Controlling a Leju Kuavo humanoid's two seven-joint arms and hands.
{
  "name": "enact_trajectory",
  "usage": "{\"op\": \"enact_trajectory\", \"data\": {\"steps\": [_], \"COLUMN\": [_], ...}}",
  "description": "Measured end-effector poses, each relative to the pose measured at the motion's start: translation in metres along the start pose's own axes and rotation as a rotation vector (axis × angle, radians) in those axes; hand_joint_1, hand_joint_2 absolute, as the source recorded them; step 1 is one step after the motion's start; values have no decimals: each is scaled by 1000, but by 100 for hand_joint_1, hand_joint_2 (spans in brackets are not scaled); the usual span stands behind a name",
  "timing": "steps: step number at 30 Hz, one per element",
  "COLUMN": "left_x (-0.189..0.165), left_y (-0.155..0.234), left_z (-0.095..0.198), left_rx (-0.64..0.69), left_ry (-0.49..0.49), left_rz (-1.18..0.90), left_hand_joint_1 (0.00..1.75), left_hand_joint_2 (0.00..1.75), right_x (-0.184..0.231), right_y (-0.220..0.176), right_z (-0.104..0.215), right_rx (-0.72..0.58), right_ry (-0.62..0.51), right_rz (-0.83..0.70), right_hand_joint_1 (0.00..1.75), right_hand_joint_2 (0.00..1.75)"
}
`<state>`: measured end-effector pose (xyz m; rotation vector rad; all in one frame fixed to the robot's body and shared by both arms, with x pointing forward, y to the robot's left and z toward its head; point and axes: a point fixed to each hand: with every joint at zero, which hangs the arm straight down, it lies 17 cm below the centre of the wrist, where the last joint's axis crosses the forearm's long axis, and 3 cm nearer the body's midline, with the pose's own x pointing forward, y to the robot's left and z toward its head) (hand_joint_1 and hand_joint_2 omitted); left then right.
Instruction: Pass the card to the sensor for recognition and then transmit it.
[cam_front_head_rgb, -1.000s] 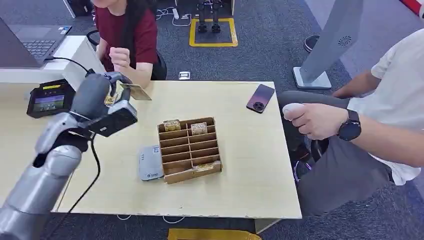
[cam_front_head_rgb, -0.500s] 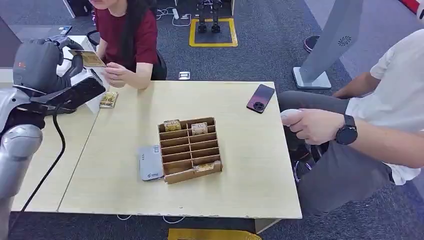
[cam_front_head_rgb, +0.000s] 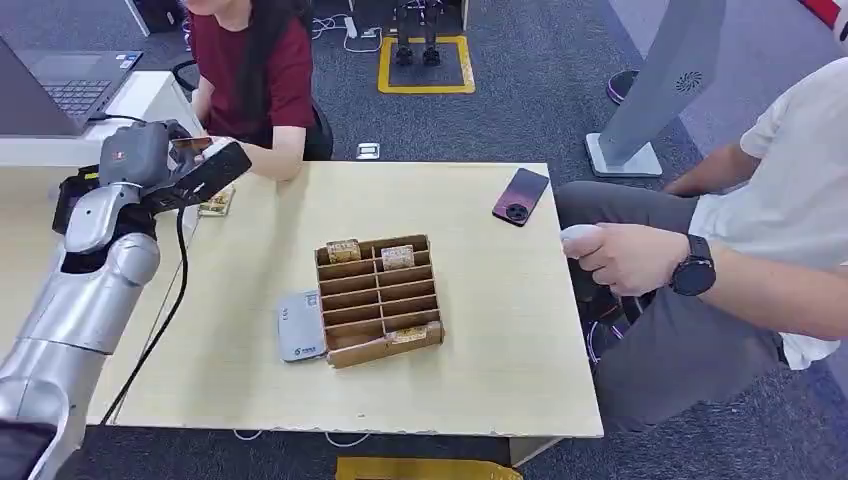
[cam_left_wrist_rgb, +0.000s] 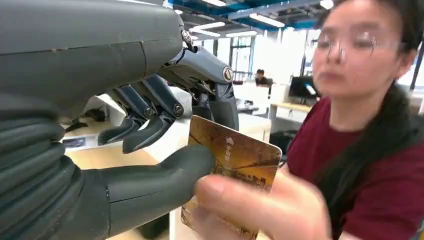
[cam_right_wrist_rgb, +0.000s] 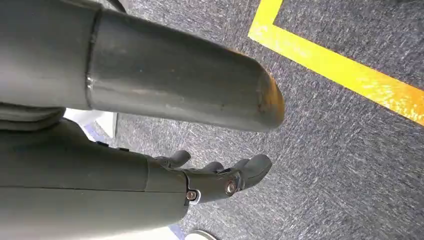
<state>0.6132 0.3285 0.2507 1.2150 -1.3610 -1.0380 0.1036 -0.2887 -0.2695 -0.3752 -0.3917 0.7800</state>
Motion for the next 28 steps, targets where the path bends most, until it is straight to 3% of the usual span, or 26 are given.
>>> {"op": "enact_trajectory", "data": {"steps": [18, 19, 20, 28], "left_x": [-11, -11, -11, -11], "left_y": [-33, -34, -35, -36], "left_z": [3, 3, 3, 4], "left_rx": [-75, -78, -80, -74], "left_ry": [37, 38, 38, 40], "left_rz": [-21, -23, -24, -26], "left_hand_joint_1": [175, 152, 0, 0], "left_hand_joint_2": [175, 175, 175, 175], "right_x": [4, 4, 3, -2], "right_y": [1, 1, 1, 1], "right_z": [0, 0, 0, 0], "right_rx": [5, 6, 7, 10], "right_ry": [-25, -21, -19, -4], "right_rz": [20, 20, 21, 23], "right_hand_joint_1": [0, 0, 0, 0], "right_hand_joint_2": [0, 0, 0, 0]}}
